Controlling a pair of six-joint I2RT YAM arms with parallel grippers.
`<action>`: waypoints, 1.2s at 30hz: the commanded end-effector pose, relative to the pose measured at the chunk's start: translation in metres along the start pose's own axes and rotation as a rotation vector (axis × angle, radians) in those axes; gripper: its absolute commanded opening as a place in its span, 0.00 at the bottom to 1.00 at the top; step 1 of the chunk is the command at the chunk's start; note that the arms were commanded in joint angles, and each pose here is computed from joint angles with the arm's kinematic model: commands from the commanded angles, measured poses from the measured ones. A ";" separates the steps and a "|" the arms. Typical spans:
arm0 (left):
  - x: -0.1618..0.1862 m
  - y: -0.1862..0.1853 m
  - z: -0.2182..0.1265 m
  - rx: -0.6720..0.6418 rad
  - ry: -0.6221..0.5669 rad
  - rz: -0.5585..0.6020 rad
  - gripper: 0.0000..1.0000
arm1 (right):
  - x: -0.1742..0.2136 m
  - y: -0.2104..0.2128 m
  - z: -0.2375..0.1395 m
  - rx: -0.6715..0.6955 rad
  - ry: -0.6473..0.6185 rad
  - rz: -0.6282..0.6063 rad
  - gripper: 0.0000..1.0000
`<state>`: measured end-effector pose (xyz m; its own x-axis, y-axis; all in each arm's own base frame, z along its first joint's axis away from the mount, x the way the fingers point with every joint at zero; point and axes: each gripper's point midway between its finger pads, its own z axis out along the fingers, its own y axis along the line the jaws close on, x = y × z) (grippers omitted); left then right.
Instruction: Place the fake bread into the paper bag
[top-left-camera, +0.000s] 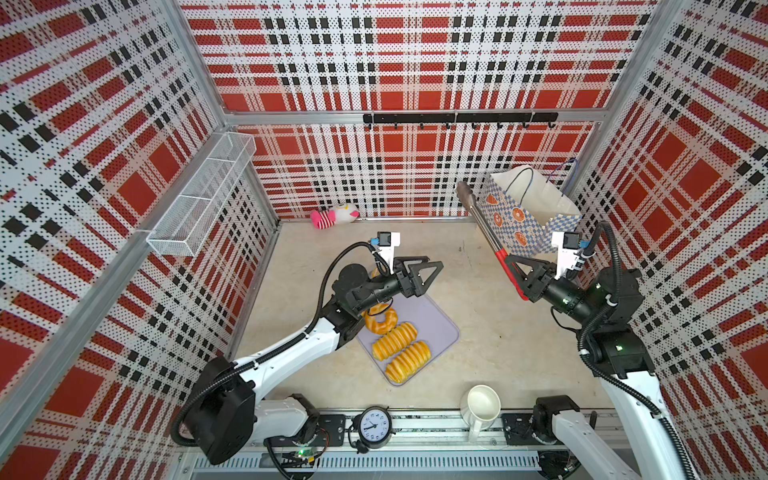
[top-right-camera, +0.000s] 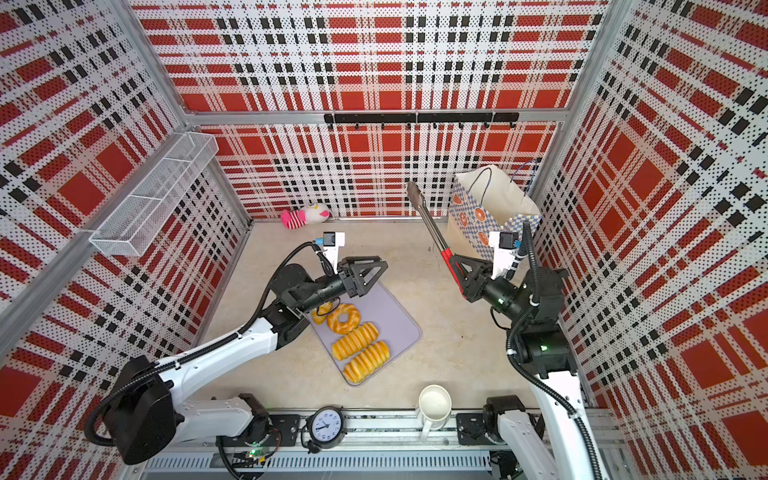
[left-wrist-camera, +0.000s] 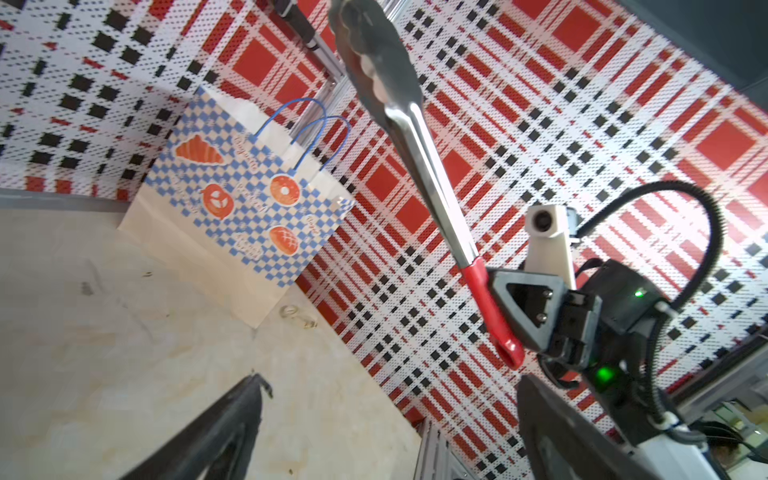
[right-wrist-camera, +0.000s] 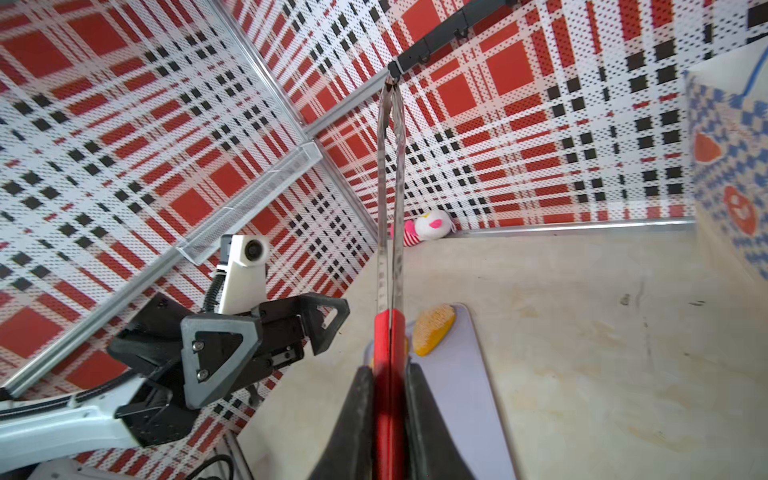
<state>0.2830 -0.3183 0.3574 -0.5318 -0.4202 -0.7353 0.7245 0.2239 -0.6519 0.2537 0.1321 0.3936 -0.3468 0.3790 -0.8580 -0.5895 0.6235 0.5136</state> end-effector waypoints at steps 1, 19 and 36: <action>-0.023 -0.032 0.008 0.136 -0.070 -0.003 0.98 | -0.025 0.049 -0.002 -0.187 -0.103 -0.041 0.16; -0.042 -0.084 0.023 0.277 -0.147 0.031 0.87 | -0.009 0.086 0.019 -0.345 -0.104 0.027 0.15; -0.046 -0.086 0.033 0.302 -0.184 0.050 0.44 | 0.011 0.096 0.028 -0.446 -0.070 0.091 0.15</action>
<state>0.2643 -0.3485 0.4380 -0.4651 -0.5359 -0.7046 0.8301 0.0124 -0.5575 0.2231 0.2141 0.4141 -0.4062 0.4400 -0.8009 -0.7789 0.2917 0.5552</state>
